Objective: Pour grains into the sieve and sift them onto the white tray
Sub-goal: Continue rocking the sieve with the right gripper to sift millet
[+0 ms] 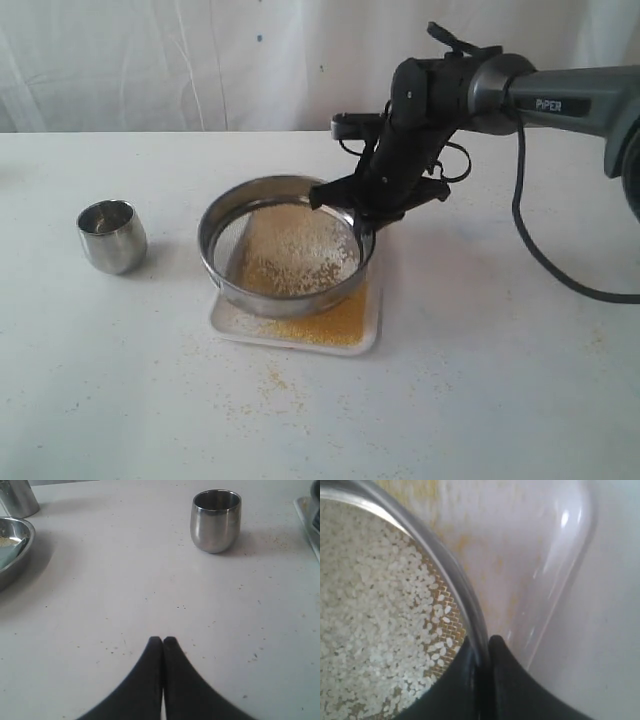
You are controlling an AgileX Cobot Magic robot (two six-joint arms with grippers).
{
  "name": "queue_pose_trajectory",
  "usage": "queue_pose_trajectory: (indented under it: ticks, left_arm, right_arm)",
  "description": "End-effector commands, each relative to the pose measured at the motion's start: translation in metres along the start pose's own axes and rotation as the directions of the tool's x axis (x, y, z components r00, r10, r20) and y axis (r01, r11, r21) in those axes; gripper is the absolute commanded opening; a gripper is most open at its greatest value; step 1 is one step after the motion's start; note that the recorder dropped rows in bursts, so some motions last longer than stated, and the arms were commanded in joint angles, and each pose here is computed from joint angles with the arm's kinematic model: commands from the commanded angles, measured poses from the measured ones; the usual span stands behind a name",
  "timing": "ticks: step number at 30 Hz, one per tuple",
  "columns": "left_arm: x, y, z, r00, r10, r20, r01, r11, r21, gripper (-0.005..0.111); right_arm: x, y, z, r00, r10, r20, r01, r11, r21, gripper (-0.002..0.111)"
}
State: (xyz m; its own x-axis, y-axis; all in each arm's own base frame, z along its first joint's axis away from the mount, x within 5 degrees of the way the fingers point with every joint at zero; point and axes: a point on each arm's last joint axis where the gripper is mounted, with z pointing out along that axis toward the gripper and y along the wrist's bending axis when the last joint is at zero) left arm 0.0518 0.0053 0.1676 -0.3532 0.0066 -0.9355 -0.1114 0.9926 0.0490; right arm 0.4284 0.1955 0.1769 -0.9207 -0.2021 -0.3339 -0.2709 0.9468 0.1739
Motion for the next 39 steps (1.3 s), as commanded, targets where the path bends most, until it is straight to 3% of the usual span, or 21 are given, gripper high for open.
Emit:
queue_pose_trajectory:
  ticks: [1, 3, 5, 7, 9, 12, 16, 17, 21, 22, 23, 25, 27, 29, 31, 34, 36, 38, 39]
  left_arm:
    - [0.001, 0.0, 0.0, 1.0, -0.005, 0.002, 0.005, 1.0, 0.005, 0.0]
    - [0.001, 0.0, 0.0, 1.0, -0.005, 0.002, 0.005, 1.0, 0.005, 0.0]
    - [0.001, 0.0, 0.0, 1.0, -0.005, 0.002, 0.005, 1.0, 0.005, 0.0]
    - [0.001, 0.0, 0.0, 1.0, -0.005, 0.002, 0.005, 1.0, 0.005, 0.0]
    - [0.001, 0.0, 0.0, 1.0, -0.005, 0.002, 0.005, 1.0, 0.005, 0.0]
    - [0.001, 0.0, 0.0, 1.0, -0.005, 0.002, 0.005, 1.0, 0.005, 0.0]
    - [0.001, 0.0, 0.0, 1.0, -0.005, 0.002, 0.005, 1.0, 0.005, 0.0]
    - [0.001, 0.0, 0.0, 1.0, -0.005, 0.002, 0.005, 1.0, 0.005, 0.0]
    - [0.001, 0.0, 0.0, 1.0, -0.005, 0.002, 0.005, 1.0, 0.005, 0.0]
    - [0.001, 0.0, 0.0, 1.0, -0.005, 0.002, 0.005, 1.0, 0.005, 0.0]
    - [0.001, 0.0, 0.0, 1.0, -0.005, 0.002, 0.005, 1.0, 0.005, 0.0]
    - [0.001, 0.0, 0.0, 1.0, -0.005, 0.002, 0.005, 1.0, 0.005, 0.0]
    - [0.001, 0.0, 0.0, 1.0, -0.005, 0.002, 0.005, 1.0, 0.005, 0.0]
    - [0.001, 0.0, 0.0, 1.0, -0.005, 0.002, 0.005, 1.0, 0.005, 0.0]
    - [0.001, 0.0, 0.0, 1.0, -0.005, 0.002, 0.005, 1.0, 0.005, 0.0]
    - [0.001, 0.0, 0.0, 1.0, -0.005, 0.002, 0.005, 1.0, 0.005, 0.0]
    - [0.001, 0.0, 0.0, 1.0, -0.005, 0.002, 0.005, 1.0, 0.005, 0.0]
    - [0.001, 0.0, 0.0, 1.0, -0.005, 0.002, 0.005, 1.0, 0.005, 0.0]
    - [0.001, 0.0, 0.0, 1.0, -0.005, 0.002, 0.005, 1.0, 0.005, 0.0]
  right_arm:
    - [0.012, 0.004, -0.017, 0.981, 0.101, -0.163, -0.108, 0.993, -0.038, 0.0]
    - [0.014, 0.003, -0.014, 0.983, 0.033, -0.18, -0.038, 0.999, -0.024, 0.0]
    - [-0.002, 0.0, -0.008, 0.998, -0.068, -0.003, 0.068, 0.998, -0.011, 0.0]
    - [-0.015, -0.005, -0.008, 0.989, -0.051, 0.137, 0.05, 0.999, 0.011, 0.0]
    - [-0.006, -0.003, -0.011, 0.998, 0.052, 0.034, -0.051, 0.998, -0.022, 0.0]
    - [0.008, -0.004, -0.012, 0.991, 0.043, -0.126, -0.044, 0.999, 0.001, 0.0]
    - [-0.017, -0.011, -0.007, 0.987, -0.051, 0.152, 0.042, 0.997, 0.06, 0.0]
    - [-0.018, -0.012, -0.007, 0.986, -0.047, 0.163, 0.037, 0.997, 0.064, 0.0]
    - [0.012, -0.006, -0.014, 0.984, 0.057, -0.167, -0.056, 0.998, 0.014, 0.0]
    - [0.014, -0.006, -0.013, 0.982, 0.053, -0.183, -0.053, 0.999, 0.01, 0.0]
    - [0.01, -0.005, -0.012, 0.989, 0.031, -0.145, -0.031, 1.0, 0.002, 0.0]
    - [-0.01, -0.009, -0.012, 0.997, -0.032, 0.07, 0.03, 0.999, 0.025, 0.0]
    - [-0.018, -0.011, -0.014, 0.988, 0.026, 0.152, -0.028, 0.999, 0.014, 0.0]
    - [-0.002, -0.006, -0.018, 0.989, 0.143, -0.028, -0.144, 0.989, -0.031, 0.0]
    - [0.009, -0.002, -0.019, 0.985, 0.1, -0.139, -0.104, 0.994, -0.023, 0.0]
    - [-0.007, -0.007, -0.009, 0.999, -0.035, 0.041, 0.034, 0.999, 0.01, 0.0]
    - [-0.015, -0.011, -0.008, 0.992, 0.03, 0.125, -0.031, 1.0, 0.004, 0.0]
    - [-0.004, -0.006, -0.012, 0.986, 0.169, 0.0, -0.169, 0.985, -0.039, 0.0]
    - [0.004, -0.006, -0.013, 0.98, 0.173, -0.095, -0.177, 0.984, -0.029, 0.0]
